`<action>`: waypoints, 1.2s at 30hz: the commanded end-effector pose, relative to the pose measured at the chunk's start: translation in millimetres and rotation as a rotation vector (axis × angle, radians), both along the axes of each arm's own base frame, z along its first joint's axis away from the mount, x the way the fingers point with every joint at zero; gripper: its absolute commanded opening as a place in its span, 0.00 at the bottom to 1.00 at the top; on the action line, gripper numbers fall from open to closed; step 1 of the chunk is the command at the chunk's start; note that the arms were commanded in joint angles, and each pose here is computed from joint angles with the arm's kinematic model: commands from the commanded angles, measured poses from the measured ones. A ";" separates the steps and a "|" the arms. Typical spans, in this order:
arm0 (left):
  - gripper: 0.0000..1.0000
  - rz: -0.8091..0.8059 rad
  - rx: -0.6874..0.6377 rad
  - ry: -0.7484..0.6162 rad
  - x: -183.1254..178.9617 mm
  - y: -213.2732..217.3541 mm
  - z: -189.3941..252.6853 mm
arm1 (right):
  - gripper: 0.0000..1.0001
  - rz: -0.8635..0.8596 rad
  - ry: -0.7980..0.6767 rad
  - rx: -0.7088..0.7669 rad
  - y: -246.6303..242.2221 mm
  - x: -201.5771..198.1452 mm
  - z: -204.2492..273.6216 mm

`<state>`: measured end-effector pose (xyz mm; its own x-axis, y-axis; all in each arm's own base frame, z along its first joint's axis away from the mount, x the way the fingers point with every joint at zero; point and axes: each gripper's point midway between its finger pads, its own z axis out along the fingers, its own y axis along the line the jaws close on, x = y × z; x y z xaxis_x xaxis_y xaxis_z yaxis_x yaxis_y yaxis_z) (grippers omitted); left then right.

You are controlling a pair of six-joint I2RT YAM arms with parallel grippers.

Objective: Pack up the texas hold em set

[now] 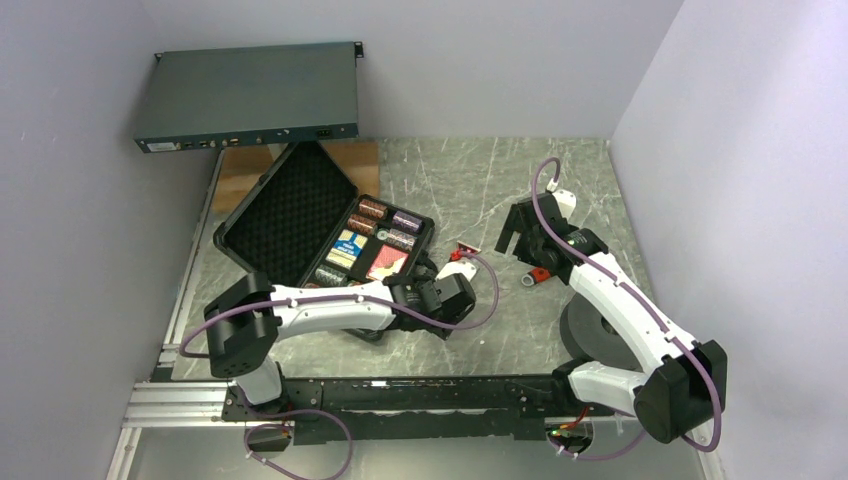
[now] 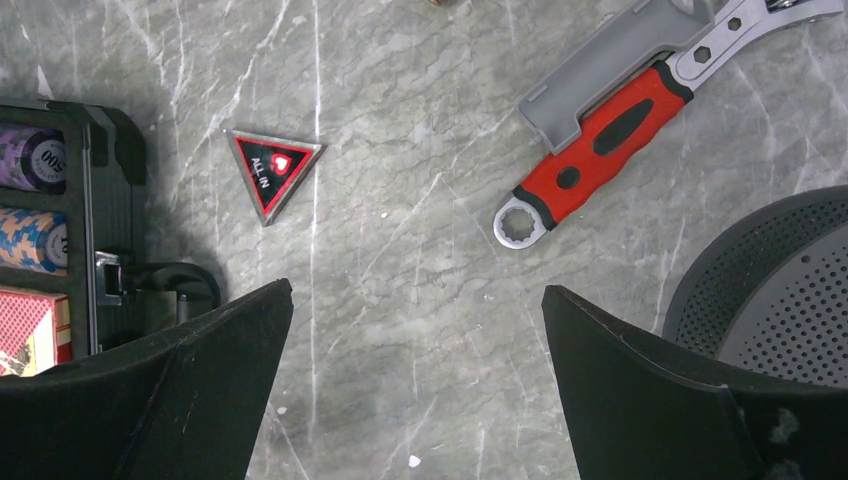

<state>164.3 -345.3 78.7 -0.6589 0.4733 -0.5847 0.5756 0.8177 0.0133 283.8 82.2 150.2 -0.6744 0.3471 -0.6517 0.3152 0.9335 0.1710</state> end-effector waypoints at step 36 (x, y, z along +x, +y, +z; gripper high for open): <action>0.43 0.499 -0.067 -0.141 156.7 178.7 71.9 | 1.00 0.017 -0.006 0.062 8.0 -5.6 0.0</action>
